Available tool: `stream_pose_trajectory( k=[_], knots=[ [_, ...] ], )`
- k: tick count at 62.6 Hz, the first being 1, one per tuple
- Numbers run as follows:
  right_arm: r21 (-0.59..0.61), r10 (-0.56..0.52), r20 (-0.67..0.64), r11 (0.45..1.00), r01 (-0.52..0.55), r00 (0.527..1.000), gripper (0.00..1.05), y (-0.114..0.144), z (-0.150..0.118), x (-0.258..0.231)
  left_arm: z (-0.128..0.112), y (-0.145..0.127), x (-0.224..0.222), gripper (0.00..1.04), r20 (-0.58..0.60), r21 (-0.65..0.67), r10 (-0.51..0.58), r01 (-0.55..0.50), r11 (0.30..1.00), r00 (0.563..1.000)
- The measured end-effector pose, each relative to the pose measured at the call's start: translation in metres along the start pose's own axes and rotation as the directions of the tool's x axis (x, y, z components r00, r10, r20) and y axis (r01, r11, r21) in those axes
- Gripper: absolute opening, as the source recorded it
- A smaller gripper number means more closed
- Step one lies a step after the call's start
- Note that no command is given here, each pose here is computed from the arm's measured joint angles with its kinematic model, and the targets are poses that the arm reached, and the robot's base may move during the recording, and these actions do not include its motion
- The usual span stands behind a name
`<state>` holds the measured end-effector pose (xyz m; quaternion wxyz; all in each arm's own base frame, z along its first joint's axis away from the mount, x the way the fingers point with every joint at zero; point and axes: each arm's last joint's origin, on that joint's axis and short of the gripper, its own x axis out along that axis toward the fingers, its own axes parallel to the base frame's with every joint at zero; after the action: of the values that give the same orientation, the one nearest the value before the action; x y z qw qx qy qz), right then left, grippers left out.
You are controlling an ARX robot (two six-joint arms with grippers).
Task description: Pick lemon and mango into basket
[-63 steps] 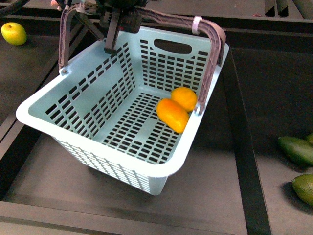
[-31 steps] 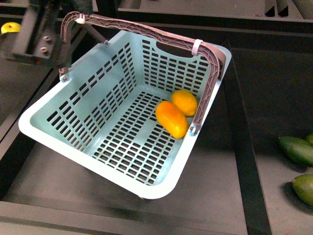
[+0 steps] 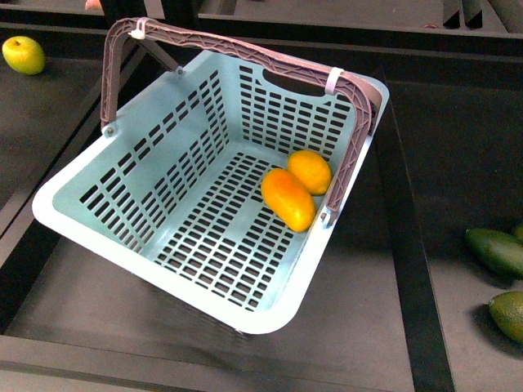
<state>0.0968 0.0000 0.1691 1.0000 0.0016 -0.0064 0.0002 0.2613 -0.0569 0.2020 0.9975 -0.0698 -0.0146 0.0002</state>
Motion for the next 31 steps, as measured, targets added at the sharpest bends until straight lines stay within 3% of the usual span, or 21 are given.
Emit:
stream_pose_trajectory(
  k=[7, 31],
  knots=[
    [0.000, 0.000, 0.000, 1.000, 0.000, 1.000, 0.96, 0.000, 0.000, 0.000, -0.014, 0.016, -0.026, 0.03, -0.044, 0.093, -0.009, 0.013, 0.996, 0.999],
    [0.000, 0.000, 0.000, 1.000, 0.000, 1.000, 0.96, 0.000, 0.000, 0.000, -0.023, 0.047, -0.086, 0.03, -0.026, 0.124, -0.005, 0.009, 0.992, 1.000]
  ],
)
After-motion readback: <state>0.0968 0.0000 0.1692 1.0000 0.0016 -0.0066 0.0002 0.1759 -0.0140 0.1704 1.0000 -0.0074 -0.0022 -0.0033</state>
